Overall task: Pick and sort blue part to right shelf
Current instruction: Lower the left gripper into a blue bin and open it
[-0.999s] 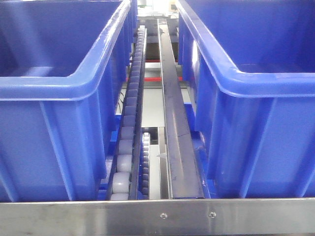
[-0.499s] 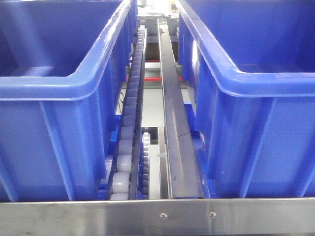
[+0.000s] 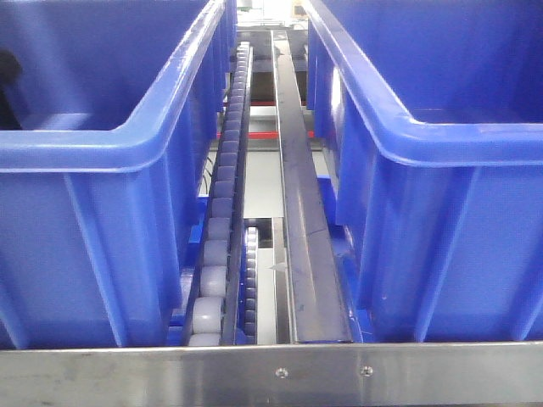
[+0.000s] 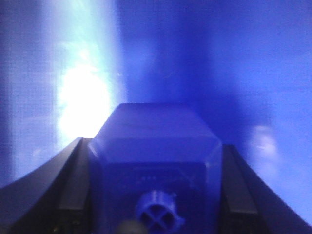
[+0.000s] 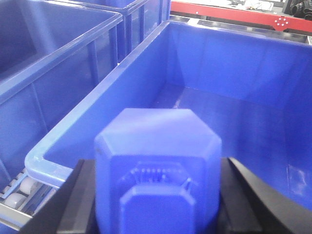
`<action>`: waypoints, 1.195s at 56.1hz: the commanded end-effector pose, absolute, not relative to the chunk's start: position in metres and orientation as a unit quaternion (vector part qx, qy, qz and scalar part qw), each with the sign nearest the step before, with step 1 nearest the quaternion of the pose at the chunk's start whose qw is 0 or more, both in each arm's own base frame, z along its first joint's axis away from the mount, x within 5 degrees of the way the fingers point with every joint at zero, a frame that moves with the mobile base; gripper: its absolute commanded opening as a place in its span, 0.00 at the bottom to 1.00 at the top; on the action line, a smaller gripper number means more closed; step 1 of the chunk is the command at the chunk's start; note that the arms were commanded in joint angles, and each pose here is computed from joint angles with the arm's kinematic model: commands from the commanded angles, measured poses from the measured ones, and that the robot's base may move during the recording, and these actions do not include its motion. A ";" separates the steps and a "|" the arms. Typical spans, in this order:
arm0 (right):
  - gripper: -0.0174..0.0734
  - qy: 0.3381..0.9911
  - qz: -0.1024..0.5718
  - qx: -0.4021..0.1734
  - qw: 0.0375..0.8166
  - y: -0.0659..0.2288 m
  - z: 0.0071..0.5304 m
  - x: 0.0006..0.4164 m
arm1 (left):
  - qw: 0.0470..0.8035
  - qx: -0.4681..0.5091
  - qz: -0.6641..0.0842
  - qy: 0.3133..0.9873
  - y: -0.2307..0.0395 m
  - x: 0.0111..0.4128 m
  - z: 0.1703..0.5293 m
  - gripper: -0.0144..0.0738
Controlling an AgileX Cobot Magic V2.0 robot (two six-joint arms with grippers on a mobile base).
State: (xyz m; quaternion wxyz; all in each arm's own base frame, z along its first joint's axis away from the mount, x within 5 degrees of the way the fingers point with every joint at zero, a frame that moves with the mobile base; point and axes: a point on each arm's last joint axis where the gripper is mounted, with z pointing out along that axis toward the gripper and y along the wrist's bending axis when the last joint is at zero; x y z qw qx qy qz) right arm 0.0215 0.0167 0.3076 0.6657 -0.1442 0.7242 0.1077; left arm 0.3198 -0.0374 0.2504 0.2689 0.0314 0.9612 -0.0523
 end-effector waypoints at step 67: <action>0.33 0.742 0.146 -0.100 0.647 0.020 0.330 0.035 | 0.589 0.035 -0.070 0.804 -0.015 0.099 0.359 0.30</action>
